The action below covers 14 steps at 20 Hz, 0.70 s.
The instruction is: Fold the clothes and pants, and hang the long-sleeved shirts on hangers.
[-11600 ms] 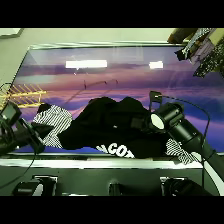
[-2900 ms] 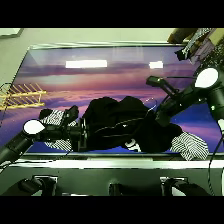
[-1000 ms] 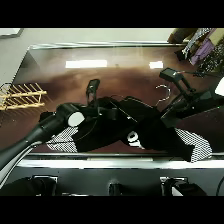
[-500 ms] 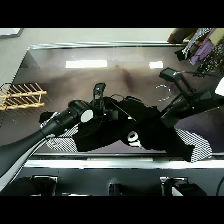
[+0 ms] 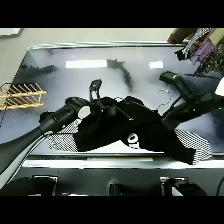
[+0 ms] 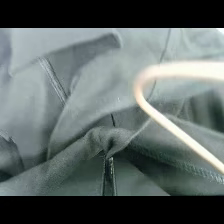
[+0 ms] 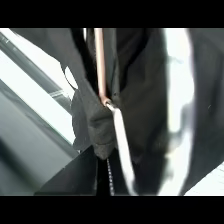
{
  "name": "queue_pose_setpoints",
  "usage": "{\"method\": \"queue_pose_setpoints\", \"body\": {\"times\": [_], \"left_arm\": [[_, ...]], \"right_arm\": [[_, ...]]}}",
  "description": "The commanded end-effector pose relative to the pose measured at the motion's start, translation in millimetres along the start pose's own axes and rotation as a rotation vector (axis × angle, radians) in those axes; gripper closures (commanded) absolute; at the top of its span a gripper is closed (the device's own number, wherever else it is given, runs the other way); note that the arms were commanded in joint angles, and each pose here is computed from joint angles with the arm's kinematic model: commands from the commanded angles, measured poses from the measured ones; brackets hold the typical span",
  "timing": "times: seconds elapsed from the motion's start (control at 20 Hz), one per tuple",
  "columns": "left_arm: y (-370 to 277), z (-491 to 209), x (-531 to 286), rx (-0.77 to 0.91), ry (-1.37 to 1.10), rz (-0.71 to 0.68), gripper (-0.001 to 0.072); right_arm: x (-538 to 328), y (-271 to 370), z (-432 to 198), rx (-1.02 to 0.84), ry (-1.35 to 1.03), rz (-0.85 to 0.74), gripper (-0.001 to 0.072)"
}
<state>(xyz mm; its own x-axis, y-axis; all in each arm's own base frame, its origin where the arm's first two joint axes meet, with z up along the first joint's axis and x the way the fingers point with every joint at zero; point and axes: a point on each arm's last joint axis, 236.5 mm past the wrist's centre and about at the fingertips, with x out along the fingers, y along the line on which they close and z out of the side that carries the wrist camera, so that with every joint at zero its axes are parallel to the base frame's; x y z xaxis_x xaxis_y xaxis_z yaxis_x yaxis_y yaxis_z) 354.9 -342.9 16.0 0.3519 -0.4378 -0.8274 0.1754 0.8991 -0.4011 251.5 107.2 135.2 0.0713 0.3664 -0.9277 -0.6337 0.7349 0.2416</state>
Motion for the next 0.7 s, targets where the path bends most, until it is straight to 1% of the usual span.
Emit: {"method": "queue_pose_setpoints", "body": {"times": [0.0,0.15,0.4,0.65], "left_arm": [[8,13,-5,0.003,-0.018,0.008,0.0687],[11,19,-7,0.010,-0.029,0.008,0.0687],[14,27,-8,-0.002,-0.051,0.004,0.0687],[23,41,-10,-0.024,-0.085,0.004,0.0687]], "right_arm": [[-1,8,-14,0.067,0.061,0.030,0.0687],[-1,13,-19,0.077,0.082,0.048,0.0688],[-7,24,-16,0.093,0.048,0.074,0.0688],[-16,32,-17,0.080,0.010,0.064,0.0688]]}}
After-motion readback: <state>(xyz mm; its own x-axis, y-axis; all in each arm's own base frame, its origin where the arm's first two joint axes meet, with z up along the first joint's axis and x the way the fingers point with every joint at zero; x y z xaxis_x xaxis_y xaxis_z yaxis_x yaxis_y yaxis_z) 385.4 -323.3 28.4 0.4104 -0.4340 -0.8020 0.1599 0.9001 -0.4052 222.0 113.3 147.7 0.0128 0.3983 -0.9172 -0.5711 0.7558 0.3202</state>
